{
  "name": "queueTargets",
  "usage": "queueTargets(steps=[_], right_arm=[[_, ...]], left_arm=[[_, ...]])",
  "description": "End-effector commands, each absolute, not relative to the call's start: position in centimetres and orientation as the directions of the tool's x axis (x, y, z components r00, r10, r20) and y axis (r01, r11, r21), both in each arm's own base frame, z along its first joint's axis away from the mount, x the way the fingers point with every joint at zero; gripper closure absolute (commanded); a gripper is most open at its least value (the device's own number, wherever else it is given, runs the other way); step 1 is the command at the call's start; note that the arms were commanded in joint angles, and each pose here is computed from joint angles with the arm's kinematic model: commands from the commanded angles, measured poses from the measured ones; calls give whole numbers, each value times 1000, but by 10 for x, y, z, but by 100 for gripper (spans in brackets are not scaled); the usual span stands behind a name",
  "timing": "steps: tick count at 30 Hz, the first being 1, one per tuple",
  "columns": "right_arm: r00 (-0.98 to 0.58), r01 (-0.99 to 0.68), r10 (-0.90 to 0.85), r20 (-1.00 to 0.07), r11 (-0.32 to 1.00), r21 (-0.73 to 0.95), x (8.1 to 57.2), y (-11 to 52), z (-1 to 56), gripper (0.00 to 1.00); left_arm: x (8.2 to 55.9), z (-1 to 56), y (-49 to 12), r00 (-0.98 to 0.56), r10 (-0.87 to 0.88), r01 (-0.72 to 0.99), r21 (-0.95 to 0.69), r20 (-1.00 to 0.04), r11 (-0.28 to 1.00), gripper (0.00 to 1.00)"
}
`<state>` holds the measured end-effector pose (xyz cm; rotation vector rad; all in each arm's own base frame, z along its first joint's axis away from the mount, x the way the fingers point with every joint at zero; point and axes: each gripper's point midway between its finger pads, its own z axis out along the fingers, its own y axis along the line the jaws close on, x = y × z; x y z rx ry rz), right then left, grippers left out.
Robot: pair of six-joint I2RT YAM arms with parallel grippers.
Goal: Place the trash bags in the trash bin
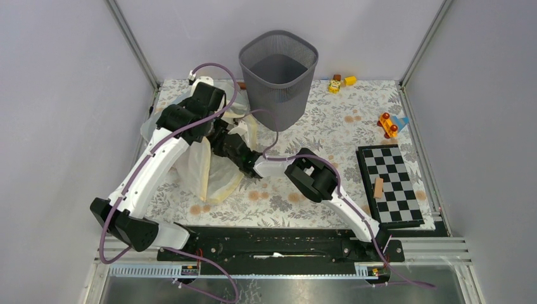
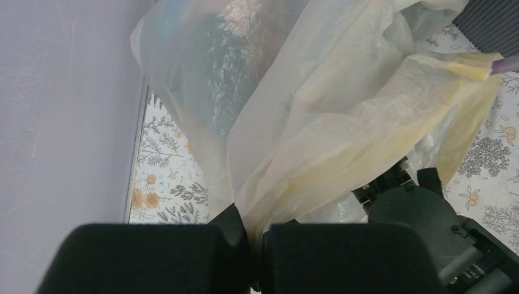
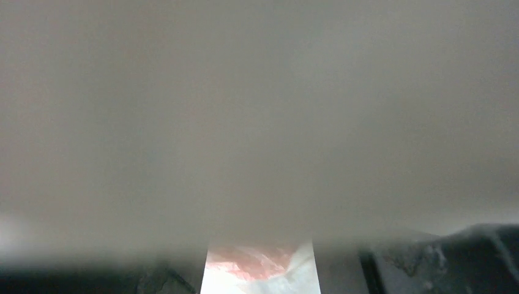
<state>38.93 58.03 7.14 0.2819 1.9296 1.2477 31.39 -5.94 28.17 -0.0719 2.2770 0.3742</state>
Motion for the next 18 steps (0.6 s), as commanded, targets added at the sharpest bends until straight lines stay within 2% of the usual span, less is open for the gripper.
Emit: queueTargets(steps=[1, 3, 6, 12, 18], right_arm=[[-632, -291, 564, -532, 463, 837, 395, 601, 97, 41], [-635, -303, 550, -542, 468, 830, 396, 606, 100, 44], [-626, -319, 551, -552, 465, 826, 395, 604, 107, 55], [-575, -356, 567, -591, 477, 804, 389, 583, 129, 98], [-505, -428, 573, -646, 484, 764, 371, 557, 175, 100]], left_arm=[[319, 301, -59, -624, 43, -190, 204, -781, 960, 100], [320, 299, -58, -625, 41, -195, 206, -780, 959, 100], [320, 301, -55, -623, 36, -203, 206, -782, 957, 100], [319, 307, -47, -601, 22, -232, 201, -799, 952, 100], [319, 296, -44, -611, 18, -243, 209, -792, 947, 100]])
